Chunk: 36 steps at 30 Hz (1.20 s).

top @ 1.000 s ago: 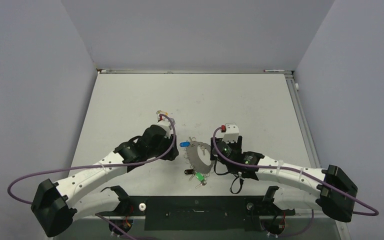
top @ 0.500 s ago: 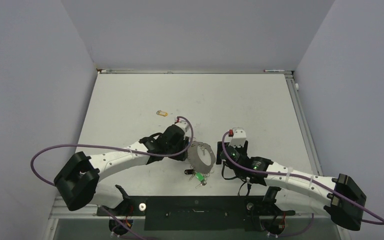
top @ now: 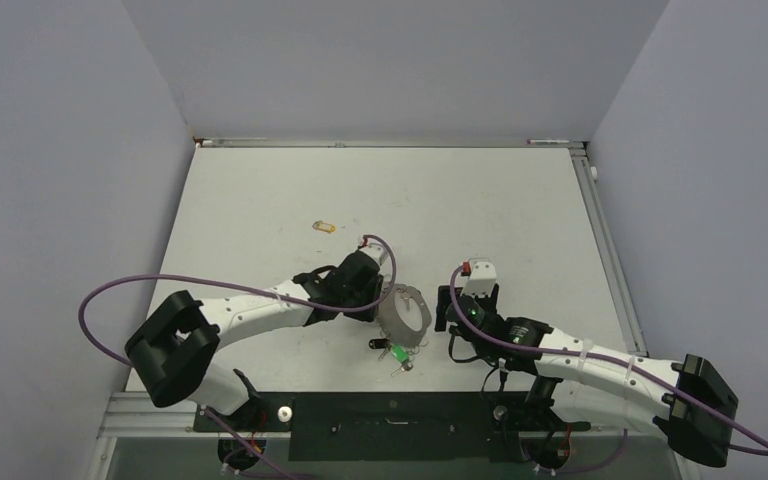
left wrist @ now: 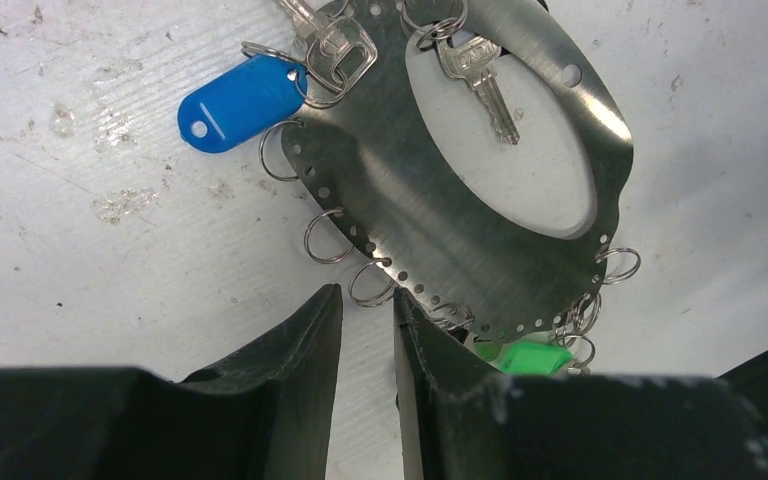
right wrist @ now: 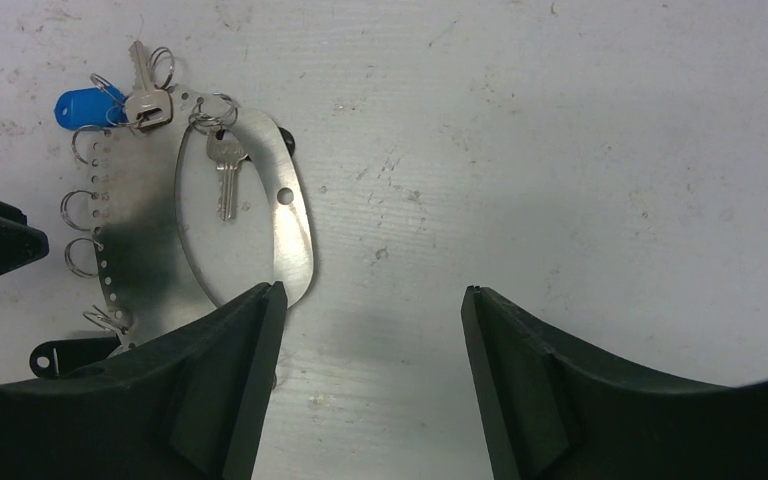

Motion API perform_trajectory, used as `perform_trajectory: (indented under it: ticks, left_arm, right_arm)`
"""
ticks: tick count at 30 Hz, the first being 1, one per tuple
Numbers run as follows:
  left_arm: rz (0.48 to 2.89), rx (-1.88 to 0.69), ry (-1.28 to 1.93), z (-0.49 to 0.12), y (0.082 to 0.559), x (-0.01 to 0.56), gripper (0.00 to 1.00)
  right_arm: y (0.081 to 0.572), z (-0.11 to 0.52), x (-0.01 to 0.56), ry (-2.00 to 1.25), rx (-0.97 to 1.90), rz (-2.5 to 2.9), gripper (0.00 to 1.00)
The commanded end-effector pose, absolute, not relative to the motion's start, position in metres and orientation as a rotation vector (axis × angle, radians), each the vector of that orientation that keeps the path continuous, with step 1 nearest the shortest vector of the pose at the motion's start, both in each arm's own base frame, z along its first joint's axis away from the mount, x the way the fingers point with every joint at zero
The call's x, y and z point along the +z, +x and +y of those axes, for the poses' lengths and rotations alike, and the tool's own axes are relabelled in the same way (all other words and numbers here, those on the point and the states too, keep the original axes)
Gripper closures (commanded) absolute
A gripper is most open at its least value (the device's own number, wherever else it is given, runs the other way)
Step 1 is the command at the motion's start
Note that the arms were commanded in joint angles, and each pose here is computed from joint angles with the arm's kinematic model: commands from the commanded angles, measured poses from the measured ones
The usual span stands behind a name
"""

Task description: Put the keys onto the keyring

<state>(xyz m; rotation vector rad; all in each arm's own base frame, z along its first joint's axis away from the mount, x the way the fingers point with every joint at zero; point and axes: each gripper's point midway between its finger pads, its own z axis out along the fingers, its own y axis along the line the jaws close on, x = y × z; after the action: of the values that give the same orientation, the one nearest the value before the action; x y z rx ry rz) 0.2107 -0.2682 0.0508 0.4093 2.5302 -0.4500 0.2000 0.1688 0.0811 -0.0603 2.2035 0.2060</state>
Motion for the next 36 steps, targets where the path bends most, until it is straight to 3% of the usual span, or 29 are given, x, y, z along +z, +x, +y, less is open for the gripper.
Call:
perform_trajectory:
  ticks: [1, 28, 36]
  left_arm:
    - [2.470, -0.493, 0.414, -0.282, 0.221, 0.054, 0.78]
    - [2.514, -0.418, 0.404, -0.273, 0.213, 0.035, 0.80]
    - [2.526, -0.383, 0.406, -0.274, 0.217, 0.024, 0.86]
  right_arm:
    - [0.204, 0.171, 0.087, -0.032, 0.242, 2.175, 0.34]
    - [0.202, 0.177, 0.082, -0.042, 0.264, 2.193, 0.35]
    - [0.202, 0.175, 0.081, -0.041, 0.262, 2.195, 0.35]
